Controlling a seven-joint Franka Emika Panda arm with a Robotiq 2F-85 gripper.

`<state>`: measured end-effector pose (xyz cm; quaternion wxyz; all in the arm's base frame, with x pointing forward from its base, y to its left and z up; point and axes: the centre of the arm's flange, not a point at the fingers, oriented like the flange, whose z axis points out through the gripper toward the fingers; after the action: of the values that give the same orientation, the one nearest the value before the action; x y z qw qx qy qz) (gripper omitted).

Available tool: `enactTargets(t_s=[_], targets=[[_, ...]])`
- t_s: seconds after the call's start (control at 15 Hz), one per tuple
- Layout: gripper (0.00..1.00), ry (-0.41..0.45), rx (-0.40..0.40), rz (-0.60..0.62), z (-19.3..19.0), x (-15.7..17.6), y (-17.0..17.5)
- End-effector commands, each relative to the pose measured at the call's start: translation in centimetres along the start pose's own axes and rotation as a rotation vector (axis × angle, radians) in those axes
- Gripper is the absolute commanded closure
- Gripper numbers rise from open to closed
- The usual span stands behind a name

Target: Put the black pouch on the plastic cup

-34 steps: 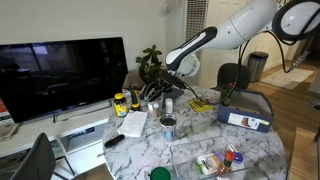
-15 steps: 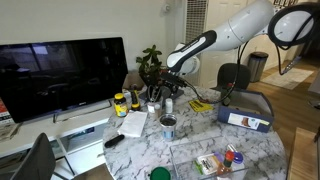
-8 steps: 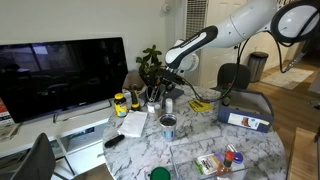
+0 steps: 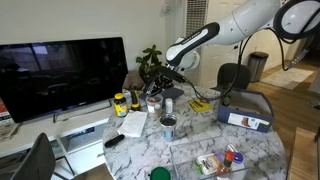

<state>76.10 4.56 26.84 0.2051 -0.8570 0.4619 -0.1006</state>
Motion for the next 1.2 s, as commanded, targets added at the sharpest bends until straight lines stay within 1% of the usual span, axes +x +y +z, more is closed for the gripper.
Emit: enactTargets(t_s=[0.0, 0.13, 0.27, 0.33, 0.53, 0.67, 0.73, 0.87, 0.93, 1.13], targets=[[0.99, -0.028, -0.033, -0.008, -1.5, -1.4, 2.2], [0.98, -0.038, -0.070, -0.036, -1.7, -2.0, 3.1], [0.98, -0.084, -0.104, -0.049, -1.6, -2.5, 3.7], [0.98, -0.111, -0.107, -0.047, -1.5, -2.7, 3.8], [0.98, -0.210, -0.078, -0.058, -1.3, -3.4, 3.3], [0.98, -0.255, -0.055, -0.048, -1.1, -3.5, 2.6], [0.98, -0.261, -0.051, -0.042, -0.9, -3.4, 2.5], [0.98, -0.247, -0.047, -0.013, -0.6, -2.7, 2.1], [0.98, -0.224, -0.043, -0.001, -0.4, -2.3, 1.9], [0.98, -0.215, -0.048, 0.011, -0.2, -1.8, 1.8]])
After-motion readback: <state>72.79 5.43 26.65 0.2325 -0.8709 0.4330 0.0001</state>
